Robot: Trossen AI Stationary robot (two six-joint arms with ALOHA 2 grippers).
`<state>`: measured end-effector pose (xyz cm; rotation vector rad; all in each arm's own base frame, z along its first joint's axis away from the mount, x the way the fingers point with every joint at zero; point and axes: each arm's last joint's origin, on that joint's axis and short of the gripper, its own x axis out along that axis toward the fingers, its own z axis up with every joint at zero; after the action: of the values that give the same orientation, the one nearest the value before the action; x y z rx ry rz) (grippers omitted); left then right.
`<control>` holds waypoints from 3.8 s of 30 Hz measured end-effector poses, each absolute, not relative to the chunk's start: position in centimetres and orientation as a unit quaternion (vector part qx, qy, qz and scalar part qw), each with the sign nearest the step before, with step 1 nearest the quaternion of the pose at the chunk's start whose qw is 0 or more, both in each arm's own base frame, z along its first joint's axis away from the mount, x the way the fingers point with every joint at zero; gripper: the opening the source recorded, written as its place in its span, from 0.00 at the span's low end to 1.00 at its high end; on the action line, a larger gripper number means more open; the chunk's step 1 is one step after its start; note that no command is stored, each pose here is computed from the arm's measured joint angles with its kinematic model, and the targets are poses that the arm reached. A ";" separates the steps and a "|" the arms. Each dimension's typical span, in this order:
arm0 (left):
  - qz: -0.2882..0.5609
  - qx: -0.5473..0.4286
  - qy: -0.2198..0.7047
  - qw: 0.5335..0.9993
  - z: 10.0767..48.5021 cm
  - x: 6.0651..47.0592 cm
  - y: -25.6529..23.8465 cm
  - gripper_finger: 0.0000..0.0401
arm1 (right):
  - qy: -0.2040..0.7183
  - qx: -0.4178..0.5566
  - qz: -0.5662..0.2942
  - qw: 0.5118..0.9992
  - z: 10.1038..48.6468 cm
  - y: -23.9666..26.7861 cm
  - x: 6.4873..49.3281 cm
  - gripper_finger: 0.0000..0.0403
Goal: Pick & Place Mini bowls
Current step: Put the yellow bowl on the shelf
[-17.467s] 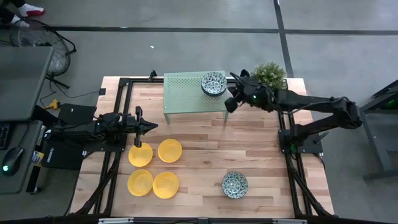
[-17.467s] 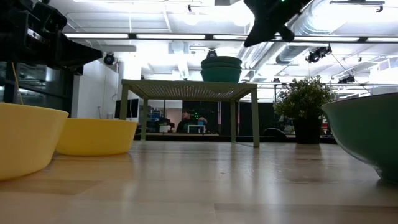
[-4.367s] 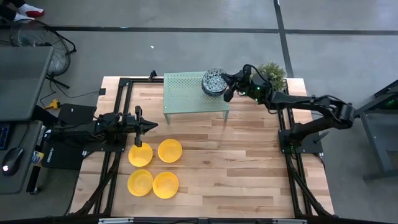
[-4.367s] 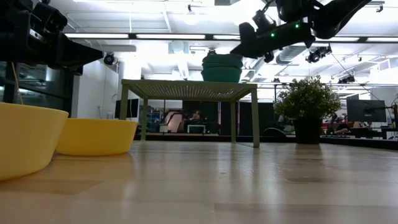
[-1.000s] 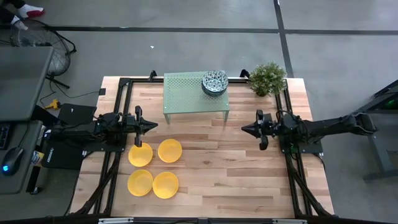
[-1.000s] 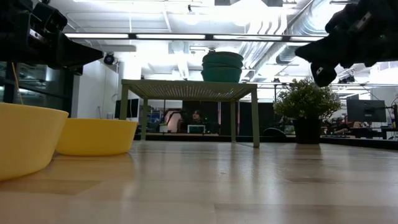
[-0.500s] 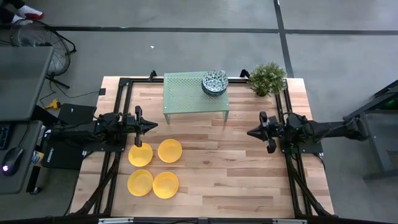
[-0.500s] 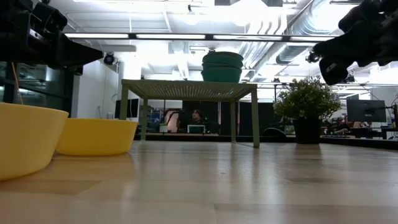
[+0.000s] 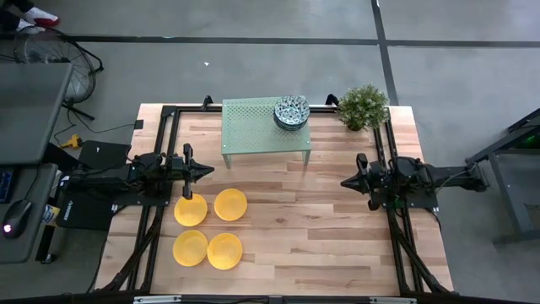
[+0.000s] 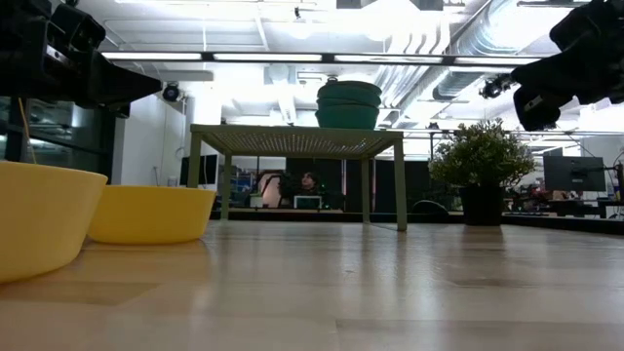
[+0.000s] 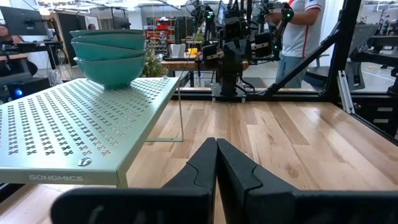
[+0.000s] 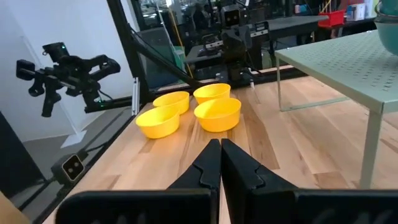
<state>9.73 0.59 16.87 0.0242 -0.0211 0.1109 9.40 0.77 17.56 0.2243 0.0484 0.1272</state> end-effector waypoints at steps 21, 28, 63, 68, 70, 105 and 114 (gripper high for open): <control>0.055 0.012 -0.010 0.998 16.9 9.7 0.6 0.02 | 0.022 0.052 0.015 0.998 17.2 0.5 9.4 0.00; 0.055 0.012 -0.010 0.998 16.9 9.7 0.6 0.02 | 0.021 0.029 0.014 0.999 17.2 0.5 9.4 0.00; 0.055 0.012 -0.010 0.998 16.9 9.7 0.6 0.02 | 0.008 0.011 -0.005 1.000 16.5 0.0 10.0 0.00; 0.055 0.012 -0.010 0.998 16.9 9.7 0.6 0.02 | 0.007 0.012 -0.004 1.000 16.5 0.0 10.0 0.00; 0.055 0.012 -0.010 0.998 16.9 9.7 0.6 0.02 | 0.007 0.012 -0.004 1.000 16.5 0.0 10.0 0.00; 0.081 0.010 -0.016 0.997 17.0 9.7 0.7 0.02 | 0.006 0.013 -0.004 1.000 16.5 0.0 10.0 0.00; 0.077 0.010 -0.014 0.997 16.9 9.7 0.7 0.02 | 0.006 0.013 -0.004 1.000 16.5 0.0 10.0 0.00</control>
<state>9.71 0.71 16.94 0.0204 -0.0287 0.1544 10.01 0.05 16.55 0.0252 0.0111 -0.0085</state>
